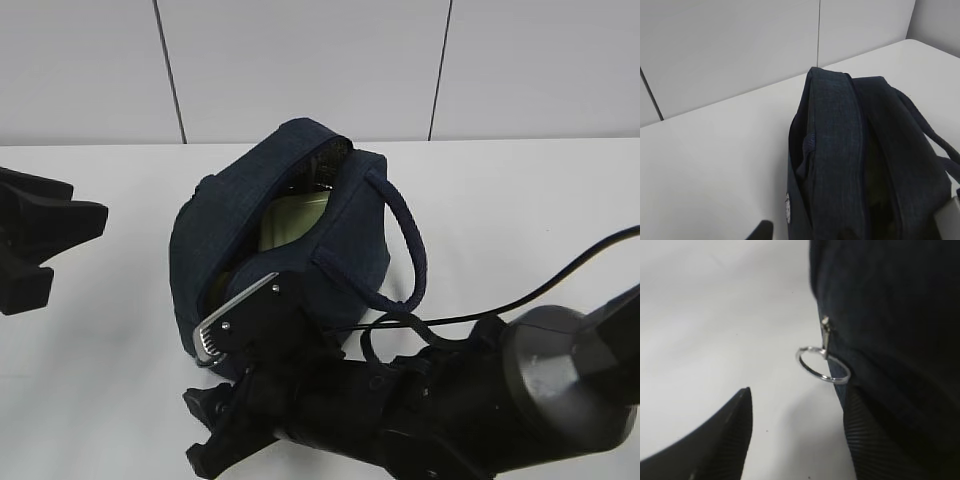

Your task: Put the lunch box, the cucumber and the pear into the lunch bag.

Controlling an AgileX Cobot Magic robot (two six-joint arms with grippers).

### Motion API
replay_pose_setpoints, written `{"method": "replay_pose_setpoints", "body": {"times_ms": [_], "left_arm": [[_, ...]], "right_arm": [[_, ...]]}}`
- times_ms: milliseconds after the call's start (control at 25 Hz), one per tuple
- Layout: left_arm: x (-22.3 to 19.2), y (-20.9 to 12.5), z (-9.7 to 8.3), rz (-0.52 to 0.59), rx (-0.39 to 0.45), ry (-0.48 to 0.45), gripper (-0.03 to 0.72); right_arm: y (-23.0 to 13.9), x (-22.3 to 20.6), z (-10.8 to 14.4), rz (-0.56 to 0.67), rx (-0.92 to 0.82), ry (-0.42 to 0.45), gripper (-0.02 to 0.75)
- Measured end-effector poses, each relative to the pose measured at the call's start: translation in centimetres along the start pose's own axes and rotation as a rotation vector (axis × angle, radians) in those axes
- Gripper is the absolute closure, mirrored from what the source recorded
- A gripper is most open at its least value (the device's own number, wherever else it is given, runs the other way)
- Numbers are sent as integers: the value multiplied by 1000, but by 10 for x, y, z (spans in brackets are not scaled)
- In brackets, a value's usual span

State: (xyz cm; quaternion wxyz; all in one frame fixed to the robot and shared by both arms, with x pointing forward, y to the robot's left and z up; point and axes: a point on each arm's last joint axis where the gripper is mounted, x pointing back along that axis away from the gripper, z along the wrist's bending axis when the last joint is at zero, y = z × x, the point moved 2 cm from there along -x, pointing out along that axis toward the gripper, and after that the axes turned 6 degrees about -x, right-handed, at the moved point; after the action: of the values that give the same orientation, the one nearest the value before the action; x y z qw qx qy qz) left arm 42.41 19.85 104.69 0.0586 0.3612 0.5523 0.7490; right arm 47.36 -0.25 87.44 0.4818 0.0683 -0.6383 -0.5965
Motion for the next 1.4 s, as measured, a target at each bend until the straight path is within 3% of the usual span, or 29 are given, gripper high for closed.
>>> {"method": "replay_pose_setpoints", "body": {"times_ms": [1040,1400], "left_arm": [[0,0,0,0,1,0,447],[0,0,0,0,1,0,447]], "right_arm": [[7,-12,-1,68,19,-37,295],[6,-11,-2,87,30,-45,351]]}}
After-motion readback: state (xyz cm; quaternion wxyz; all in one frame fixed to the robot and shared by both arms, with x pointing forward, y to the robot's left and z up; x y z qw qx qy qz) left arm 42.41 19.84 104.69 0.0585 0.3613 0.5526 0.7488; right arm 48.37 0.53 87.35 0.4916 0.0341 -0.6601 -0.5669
